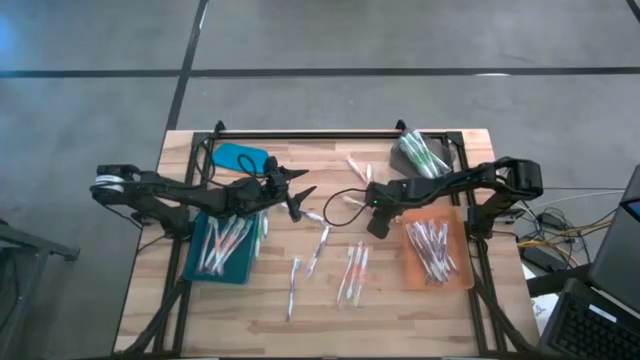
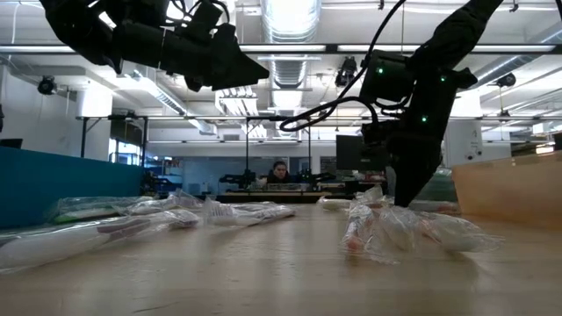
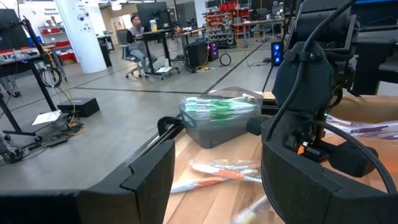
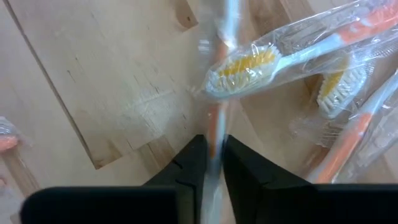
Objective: Pick & Place Toothbrushes
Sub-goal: Put the orange toothbrush into the blue bin
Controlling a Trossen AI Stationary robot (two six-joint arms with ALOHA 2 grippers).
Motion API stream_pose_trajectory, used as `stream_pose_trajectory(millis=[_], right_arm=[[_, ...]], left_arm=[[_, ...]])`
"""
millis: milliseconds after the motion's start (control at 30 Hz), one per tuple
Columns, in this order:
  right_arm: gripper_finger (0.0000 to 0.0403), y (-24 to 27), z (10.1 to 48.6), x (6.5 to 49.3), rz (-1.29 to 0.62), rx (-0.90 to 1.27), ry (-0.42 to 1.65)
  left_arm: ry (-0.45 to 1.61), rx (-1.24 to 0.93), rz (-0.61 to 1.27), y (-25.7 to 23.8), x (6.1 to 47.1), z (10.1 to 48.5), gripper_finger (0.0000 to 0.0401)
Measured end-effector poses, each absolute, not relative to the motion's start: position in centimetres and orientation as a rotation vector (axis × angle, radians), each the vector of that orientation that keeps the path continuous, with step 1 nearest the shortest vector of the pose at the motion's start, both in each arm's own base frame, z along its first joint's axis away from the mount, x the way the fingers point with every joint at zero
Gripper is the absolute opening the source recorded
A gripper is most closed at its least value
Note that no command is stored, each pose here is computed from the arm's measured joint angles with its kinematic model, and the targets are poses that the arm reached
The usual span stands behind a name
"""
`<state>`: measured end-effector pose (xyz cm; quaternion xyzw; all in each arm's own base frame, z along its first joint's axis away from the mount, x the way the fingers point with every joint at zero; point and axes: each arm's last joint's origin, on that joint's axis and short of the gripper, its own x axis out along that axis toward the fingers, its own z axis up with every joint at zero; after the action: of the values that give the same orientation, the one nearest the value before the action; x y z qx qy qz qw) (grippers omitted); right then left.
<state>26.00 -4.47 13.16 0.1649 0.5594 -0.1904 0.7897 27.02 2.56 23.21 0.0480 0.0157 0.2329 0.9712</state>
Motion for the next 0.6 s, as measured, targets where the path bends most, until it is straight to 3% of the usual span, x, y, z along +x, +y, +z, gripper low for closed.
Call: stream_pose_trajectory(millis=[167,600], right_arm=[[0.0021,-4.42,13.08,26.04,-0.386,0.371,1.209],[0.0021,-4.08,13.18,26.31,-0.267,0.456,1.197]], left_arm=[[0.032,0.097,0.471,2.57,27.01,23.21,0.0245],[0.032,0.097,0.471,2.57,27.01,23.19,0.0245]])
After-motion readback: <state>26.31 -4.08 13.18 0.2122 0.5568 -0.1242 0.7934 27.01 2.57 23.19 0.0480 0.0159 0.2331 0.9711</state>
